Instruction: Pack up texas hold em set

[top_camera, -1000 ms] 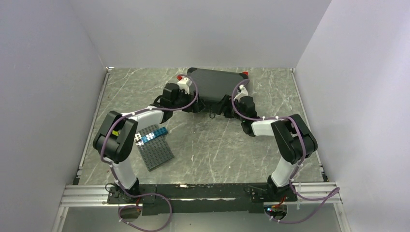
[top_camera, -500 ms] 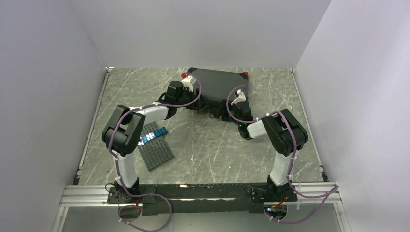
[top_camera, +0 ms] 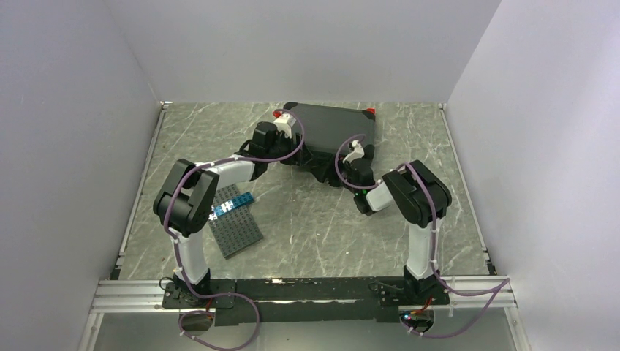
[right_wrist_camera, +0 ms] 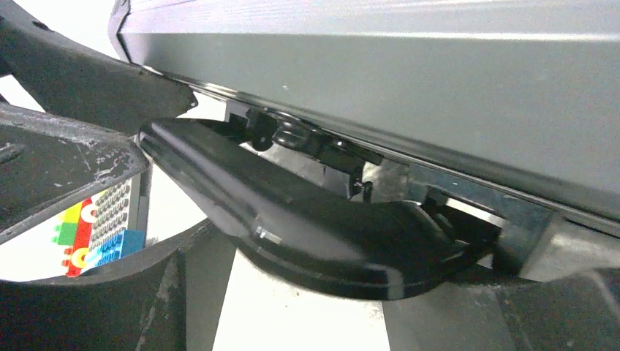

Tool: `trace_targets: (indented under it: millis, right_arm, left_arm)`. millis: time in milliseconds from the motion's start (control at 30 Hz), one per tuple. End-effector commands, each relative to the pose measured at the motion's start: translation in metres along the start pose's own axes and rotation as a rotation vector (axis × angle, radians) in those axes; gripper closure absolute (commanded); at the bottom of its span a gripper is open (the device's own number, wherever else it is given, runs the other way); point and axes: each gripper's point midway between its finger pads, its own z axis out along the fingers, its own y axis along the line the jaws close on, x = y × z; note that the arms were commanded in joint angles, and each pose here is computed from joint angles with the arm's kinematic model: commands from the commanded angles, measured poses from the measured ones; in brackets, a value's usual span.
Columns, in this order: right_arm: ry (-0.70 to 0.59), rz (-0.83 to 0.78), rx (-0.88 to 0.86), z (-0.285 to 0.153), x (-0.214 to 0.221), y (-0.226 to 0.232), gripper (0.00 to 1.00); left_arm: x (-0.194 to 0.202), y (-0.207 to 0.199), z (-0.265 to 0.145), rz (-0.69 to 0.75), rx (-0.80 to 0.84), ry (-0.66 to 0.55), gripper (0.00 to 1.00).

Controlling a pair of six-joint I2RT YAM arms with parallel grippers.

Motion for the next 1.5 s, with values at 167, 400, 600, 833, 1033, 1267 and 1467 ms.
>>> trace_targets:
  millis: [167, 400, 600, 833, 1033, 1267, 1467]
  right_arm:
    - [-0.132, 0.034, -0.065, -0.002, -0.026, 0.008, 0.31]
    - [-0.256, 0.036, -0.129, -0.023, -0.055, 0.031, 0.33]
    - [-0.262, 0.054, -0.179, -0.014, -0.058, 0.039, 0.34]
    - [-0.263, 0.027, -0.171, -0.017, -0.054, 0.039, 0.34]
    - [-0.235, -0.015, -0.086, -0.01, -0.06, 0.032, 0.34]
    - [-0.211, 0.018, 0.004, -0.008, -0.046, 0.011, 0.3]
    - [-0.194, 0.034, 0.02, -0.005, -0.034, 0.004, 0.28]
  left_arm:
    - [-0.033, -0.015, -0.015, 0.062, 0.009, -0.095, 0.34]
    - [-0.043, -0.016, -0.03, 0.064, -0.025, -0.144, 0.35]
    - [-0.044, -0.017, -0.032, 0.064, -0.027, -0.144, 0.36]
    - [-0.041, -0.015, -0.037, 0.072, -0.04, -0.142, 0.37]
    - [-0.035, -0.021, -0.027, 0.086, 0.018, -0.117, 0.37]
    - [-0.023, -0.024, -0.01, 0.055, 0.05, -0.082, 0.38]
    - [-0.021, -0.023, -0.005, 0.051, 0.054, -0.075, 0.38]
